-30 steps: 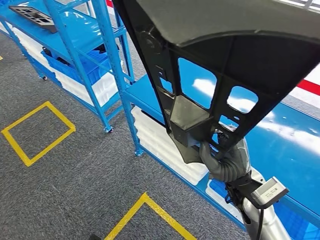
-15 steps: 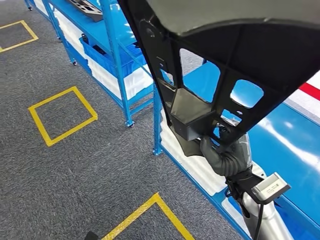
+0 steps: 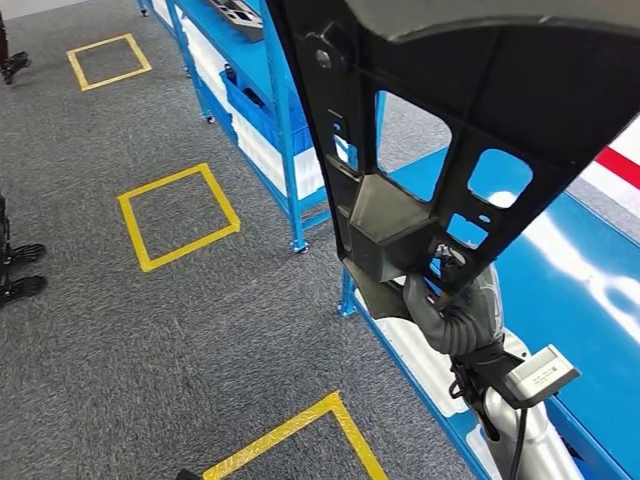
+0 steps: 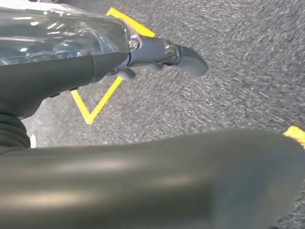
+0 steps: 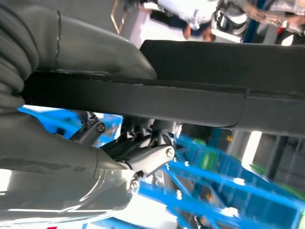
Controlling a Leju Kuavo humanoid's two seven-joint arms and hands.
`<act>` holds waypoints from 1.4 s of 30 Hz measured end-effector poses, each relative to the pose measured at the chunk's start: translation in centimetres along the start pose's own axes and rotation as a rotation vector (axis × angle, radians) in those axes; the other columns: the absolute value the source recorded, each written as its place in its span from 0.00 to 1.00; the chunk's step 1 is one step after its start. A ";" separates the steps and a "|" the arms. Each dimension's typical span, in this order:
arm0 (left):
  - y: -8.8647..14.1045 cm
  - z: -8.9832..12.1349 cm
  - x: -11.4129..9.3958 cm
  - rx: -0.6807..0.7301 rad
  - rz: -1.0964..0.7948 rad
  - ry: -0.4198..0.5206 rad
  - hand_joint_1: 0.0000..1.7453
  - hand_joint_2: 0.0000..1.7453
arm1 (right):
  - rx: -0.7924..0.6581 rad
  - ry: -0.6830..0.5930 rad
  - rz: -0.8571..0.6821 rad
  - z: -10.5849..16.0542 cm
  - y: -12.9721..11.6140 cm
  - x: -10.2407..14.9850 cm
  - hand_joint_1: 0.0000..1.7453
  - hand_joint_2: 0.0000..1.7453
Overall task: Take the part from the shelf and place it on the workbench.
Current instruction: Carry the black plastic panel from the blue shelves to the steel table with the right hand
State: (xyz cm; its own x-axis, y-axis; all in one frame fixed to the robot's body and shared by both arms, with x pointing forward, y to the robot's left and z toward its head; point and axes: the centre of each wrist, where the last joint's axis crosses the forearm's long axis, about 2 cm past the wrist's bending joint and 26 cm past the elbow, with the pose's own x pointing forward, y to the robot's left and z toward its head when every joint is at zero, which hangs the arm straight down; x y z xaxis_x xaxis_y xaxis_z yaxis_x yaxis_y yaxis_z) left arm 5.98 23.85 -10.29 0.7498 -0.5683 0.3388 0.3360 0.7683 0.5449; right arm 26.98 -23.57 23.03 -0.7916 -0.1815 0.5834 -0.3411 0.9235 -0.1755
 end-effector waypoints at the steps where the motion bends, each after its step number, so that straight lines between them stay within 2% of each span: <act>1: 0.0 0.0 0.0 -0.002 -0.003 0.001 0.00 1.00 | -0.002 0.004 0.000 0.1 0.1 0.0 1.00 1.00; 19: 0.1 -0.1 0.2 0.006 -0.023 -0.025 0.00 1.00 | -0.035 0.023 -0.001 0.8 0.1 -0.1 1.00 1.00; 42: -0.5 0.3 0.4 -0.011 -0.005 -0.002 0.00 1.00 | -0.033 0.021 -0.004 -0.4 0.2 -0.6 1.00 1.00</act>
State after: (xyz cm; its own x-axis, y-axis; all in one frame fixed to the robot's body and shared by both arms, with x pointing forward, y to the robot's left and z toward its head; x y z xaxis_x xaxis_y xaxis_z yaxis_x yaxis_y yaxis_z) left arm 5.94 23.14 -10.21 0.7468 -0.5727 0.3381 0.3459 0.7687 0.5380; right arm 27.61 -23.18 23.02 -0.7793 -0.1782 0.6007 -0.3268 0.9336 -0.1471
